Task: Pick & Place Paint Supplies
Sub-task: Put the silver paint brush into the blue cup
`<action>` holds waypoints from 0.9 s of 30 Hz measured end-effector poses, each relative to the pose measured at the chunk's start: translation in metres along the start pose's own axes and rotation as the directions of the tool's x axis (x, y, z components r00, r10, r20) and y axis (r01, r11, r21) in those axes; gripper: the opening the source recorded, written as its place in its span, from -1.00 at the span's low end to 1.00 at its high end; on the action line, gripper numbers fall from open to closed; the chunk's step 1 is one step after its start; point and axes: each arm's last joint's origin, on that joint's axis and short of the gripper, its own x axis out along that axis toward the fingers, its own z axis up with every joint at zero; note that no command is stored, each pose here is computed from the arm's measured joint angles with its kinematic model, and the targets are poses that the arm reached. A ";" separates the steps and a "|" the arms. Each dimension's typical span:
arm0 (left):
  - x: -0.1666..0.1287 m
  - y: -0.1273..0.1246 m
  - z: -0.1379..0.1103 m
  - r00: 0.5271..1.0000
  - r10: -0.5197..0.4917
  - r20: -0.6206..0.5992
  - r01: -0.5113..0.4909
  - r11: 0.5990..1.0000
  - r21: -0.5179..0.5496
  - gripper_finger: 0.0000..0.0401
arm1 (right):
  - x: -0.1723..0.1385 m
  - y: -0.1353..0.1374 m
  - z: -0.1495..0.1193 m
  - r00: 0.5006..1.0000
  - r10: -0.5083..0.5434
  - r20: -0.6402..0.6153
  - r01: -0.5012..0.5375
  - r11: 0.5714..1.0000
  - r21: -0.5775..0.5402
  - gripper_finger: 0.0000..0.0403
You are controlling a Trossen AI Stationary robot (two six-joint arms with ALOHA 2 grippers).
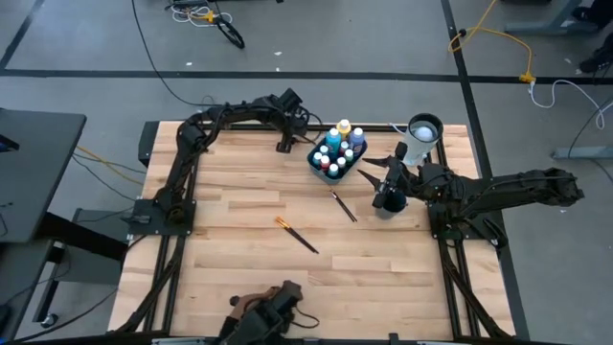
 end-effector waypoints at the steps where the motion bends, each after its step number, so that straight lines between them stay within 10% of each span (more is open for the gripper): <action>1: -0.001 0.001 -0.004 1.000 -0.008 -0.001 0.008 1.000 -0.005 -0.13 | 0.000 0.000 0.000 1.000 0.000 0.001 0.000 1.000 0.000 -0.22; 9: -0.004 0.015 -0.004 0.990 0.060 0.125 -0.033 0.978 -0.207 -0.19 | 0.000 0.000 0.001 1.000 -0.003 0.010 0.003 1.000 -0.004 -0.22; 15: -0.005 0.023 0.018 0.958 0.213 0.191 -0.189 0.972 -0.137 -0.58 | 0.000 0.000 0.001 1.000 -0.003 0.008 0.003 1.000 -0.022 -0.22; 19: -0.003 0.017 0.019 0.970 0.169 0.176 -0.155 0.984 -0.089 -0.93 | 0.000 0.000 0.001 1.000 -0.002 0.006 0.002 1.000 -0.023 -0.22; 27: 0.007 0.013 -0.001 0.992 0.101 0.078 -0.090 0.987 -0.130 -0.97 | 0.000 0.000 0.001 1.000 -0.004 0.011 0.005 1.000 -0.022 -0.22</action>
